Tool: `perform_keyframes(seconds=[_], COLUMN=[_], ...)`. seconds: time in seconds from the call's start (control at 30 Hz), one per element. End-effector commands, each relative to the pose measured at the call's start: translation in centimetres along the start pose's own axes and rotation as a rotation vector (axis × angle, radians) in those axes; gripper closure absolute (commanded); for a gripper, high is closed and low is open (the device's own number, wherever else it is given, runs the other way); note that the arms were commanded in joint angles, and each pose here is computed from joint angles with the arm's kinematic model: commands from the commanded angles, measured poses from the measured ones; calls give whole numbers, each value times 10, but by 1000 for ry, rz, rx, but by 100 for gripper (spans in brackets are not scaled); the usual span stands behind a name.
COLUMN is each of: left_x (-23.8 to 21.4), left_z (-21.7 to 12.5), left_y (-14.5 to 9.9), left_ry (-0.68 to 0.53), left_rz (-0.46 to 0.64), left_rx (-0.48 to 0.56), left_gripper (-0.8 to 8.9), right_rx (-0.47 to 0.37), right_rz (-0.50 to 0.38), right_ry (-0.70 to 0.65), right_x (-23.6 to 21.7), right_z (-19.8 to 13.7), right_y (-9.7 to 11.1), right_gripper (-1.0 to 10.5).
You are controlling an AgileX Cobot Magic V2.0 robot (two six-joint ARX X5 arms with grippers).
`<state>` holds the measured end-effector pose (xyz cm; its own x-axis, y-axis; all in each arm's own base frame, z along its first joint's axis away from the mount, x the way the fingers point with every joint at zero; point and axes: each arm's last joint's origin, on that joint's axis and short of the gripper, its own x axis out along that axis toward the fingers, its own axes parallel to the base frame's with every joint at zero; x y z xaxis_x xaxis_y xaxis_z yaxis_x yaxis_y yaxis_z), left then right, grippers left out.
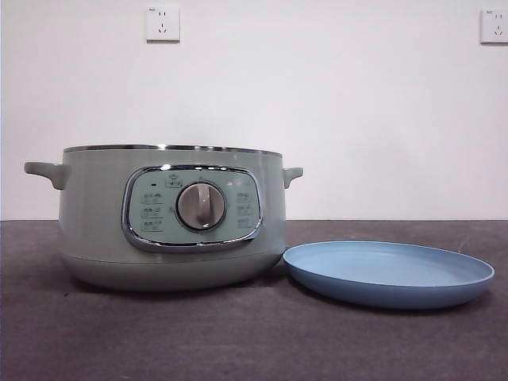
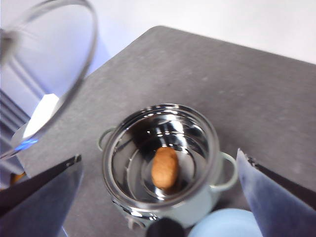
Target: Take the potato out from the steamer,put the potato on the plate,close the lid
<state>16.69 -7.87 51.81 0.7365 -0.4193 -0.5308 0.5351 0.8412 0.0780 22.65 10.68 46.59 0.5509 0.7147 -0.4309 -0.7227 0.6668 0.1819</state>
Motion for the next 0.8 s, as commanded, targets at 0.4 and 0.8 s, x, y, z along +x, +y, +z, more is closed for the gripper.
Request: perform_keyframes(seconds=[0.4,0.8], left_x=[-117,-130], left_z=[-33,-43], left_y=[-7,-9], left_ry=[-269,-277], left_rz=[266,266], left_rx=[-20,-25], left_gripper=[822,822], right_rx=[-31,-153], right_rz=[90,-8], right_ry=[143,398], right_x=[135,255], right_z=[-13,-35], right_y=[17,39], right_gripper=[295,354])
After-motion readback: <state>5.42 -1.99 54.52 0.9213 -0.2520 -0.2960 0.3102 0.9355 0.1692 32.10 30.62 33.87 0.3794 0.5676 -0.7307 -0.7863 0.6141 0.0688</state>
